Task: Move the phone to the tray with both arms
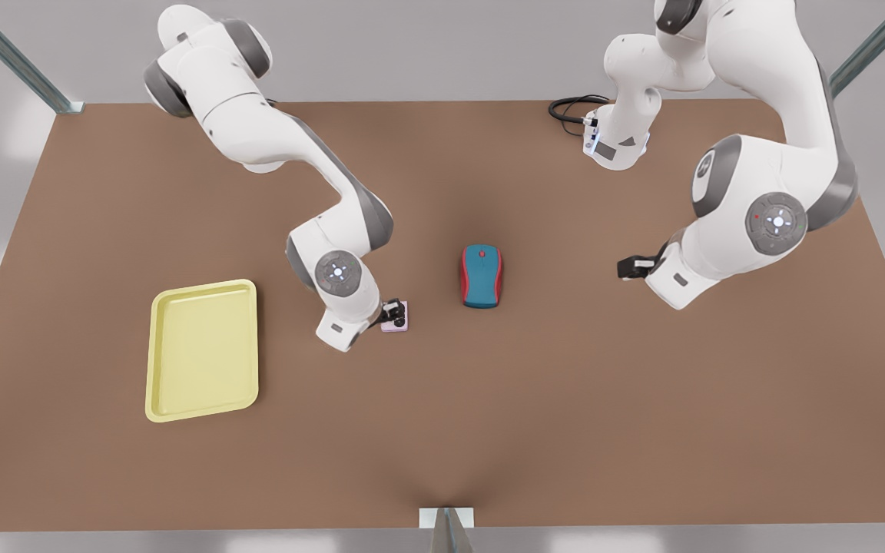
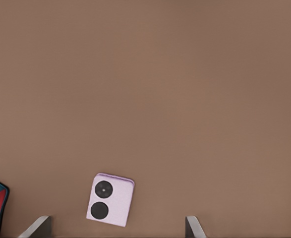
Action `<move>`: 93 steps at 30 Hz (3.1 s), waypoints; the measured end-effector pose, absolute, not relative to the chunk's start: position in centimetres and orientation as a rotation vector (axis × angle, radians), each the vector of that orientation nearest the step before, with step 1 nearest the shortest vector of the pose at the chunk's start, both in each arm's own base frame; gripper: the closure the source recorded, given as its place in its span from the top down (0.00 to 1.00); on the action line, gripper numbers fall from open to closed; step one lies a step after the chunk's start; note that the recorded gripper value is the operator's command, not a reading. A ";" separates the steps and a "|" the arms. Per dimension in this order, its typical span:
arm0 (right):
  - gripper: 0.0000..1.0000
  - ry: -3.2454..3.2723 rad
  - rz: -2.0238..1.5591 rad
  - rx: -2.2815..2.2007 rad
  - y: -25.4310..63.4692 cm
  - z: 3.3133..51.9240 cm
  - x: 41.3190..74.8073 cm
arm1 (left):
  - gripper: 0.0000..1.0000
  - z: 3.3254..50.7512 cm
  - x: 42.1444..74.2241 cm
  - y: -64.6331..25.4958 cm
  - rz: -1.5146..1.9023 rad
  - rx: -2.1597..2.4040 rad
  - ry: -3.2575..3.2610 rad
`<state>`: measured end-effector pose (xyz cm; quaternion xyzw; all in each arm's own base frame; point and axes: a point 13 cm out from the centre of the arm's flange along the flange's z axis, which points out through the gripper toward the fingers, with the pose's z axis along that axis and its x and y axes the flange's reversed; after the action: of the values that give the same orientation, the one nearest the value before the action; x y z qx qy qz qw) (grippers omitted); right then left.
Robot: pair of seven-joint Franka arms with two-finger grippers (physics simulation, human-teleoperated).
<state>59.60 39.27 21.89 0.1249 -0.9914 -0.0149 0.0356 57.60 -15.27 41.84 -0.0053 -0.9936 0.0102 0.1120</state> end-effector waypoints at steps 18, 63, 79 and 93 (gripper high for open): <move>1.00 -3.026 -0.085 -0.028 39.6 6.0 57.0 | 1.00 41.4 57.0 -16.4 0.088 -0.298 -2.878; 0.70 -3.059 -0.101 0.008 38.8 6.6 57.2 | 1.00 43.2 58.2 -16.3 0.169 -0.416 -2.905; 1.00 -2.983 0.118 -0.416 -6.7 8.9 62.5 | 1.00 42.2 57.9 -12.3 0.129 -0.318 -2.864; 1.00 -3.241 0.051 0.045 2.1 42.8 66.8 | 1.00 41.5 57.8 -10.8 0.040 -0.312 -2.841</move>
<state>66.81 2.05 42.77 0.0140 -0.9985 0.0156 -0.0499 57.79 -10.76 41.49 -0.1079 -0.9840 0.0138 0.1413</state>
